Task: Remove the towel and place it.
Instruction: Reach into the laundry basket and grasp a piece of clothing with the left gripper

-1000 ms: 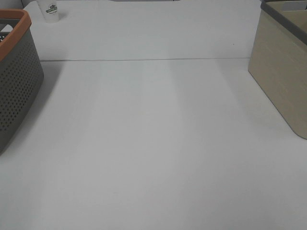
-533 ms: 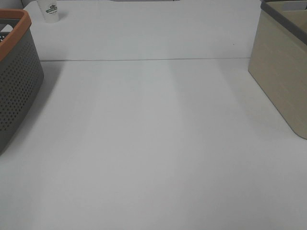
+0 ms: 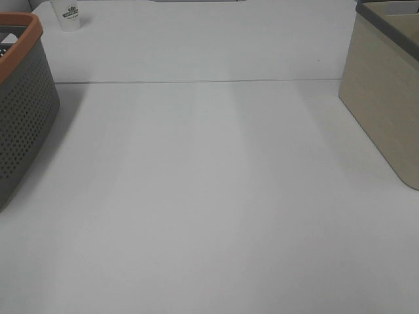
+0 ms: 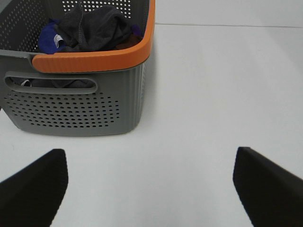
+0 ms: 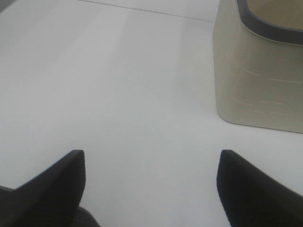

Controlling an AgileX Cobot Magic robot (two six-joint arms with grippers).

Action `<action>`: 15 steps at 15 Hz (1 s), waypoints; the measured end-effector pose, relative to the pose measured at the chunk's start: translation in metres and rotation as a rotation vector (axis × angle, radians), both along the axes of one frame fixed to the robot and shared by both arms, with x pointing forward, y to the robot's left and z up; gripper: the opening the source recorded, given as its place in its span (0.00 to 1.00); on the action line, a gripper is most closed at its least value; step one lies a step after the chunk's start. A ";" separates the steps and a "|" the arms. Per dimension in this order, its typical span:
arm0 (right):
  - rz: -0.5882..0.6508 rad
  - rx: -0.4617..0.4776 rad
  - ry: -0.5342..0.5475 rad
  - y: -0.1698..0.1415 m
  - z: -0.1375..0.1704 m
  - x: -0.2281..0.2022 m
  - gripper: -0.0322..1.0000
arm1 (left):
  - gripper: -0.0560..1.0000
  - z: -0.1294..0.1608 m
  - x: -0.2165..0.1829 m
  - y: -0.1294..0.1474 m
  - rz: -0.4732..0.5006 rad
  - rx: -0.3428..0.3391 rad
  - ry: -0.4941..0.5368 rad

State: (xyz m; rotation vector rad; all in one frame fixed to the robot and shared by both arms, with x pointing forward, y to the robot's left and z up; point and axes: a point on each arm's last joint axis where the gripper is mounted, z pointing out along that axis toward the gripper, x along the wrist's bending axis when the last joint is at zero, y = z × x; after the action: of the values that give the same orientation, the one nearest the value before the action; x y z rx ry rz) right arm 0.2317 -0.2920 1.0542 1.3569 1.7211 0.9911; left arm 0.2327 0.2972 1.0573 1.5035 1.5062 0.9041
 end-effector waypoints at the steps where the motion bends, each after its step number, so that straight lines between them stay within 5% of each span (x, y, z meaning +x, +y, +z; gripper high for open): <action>1: 0.000 0.000 0.000 0.000 0.000 0.000 0.76 | 0.89 0.000 0.000 0.000 0.000 0.000 0.000; 15: 0.000 0.000 0.000 0.000 0.000 0.000 0.76 | 0.88 0.000 0.000 0.000 0.002 0.003 0.000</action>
State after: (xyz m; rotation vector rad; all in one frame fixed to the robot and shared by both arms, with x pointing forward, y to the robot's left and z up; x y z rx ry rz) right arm 0.2317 -0.2920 1.0542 1.3569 1.7211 0.9911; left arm 0.2327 0.2975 1.0573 1.5044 1.5074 0.9083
